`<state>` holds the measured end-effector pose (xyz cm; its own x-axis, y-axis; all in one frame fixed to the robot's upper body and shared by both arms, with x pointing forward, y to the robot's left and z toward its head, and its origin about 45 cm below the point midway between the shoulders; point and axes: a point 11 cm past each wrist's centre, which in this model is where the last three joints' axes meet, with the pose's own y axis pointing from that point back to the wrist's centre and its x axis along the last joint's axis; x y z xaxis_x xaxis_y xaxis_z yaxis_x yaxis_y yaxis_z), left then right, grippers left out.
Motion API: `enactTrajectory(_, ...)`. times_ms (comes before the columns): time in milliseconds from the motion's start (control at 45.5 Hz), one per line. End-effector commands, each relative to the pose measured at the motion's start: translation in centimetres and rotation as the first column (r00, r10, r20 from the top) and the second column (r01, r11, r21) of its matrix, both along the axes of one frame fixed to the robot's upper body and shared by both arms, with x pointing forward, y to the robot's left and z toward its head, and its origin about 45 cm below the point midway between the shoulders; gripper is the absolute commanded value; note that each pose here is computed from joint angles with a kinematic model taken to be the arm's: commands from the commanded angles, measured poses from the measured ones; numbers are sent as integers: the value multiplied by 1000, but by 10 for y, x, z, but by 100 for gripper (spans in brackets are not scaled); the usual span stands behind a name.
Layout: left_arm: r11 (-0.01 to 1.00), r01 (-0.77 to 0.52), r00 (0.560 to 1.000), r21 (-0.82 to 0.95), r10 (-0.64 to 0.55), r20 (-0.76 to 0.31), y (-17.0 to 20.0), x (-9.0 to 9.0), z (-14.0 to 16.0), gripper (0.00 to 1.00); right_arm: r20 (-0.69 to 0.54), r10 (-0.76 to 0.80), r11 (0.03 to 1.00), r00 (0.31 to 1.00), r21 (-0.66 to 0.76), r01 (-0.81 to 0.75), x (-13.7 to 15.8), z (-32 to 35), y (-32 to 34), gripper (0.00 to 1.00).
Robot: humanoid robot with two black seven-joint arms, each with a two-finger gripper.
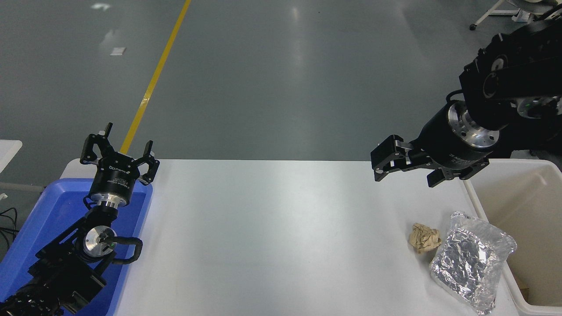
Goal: Pick up foil plate and place in dustbin
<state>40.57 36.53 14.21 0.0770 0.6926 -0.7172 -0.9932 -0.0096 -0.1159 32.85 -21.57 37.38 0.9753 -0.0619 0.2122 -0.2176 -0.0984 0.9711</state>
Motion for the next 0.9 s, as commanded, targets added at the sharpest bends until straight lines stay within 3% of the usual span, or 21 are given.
enactTrajectory(0, 1000, 0, 1000, 1, 0, 0, 0, 0, 0, 98, 1, 0, 1000, 1000, 1, 0, 0, 0, 1, 100)
enactTrajectory(879, 1000, -1, 1000, 1, 1, -1, 0, 0, 0, 98, -17, 6, 1000, 1000, -3, -6, 7, -16, 4, 100)
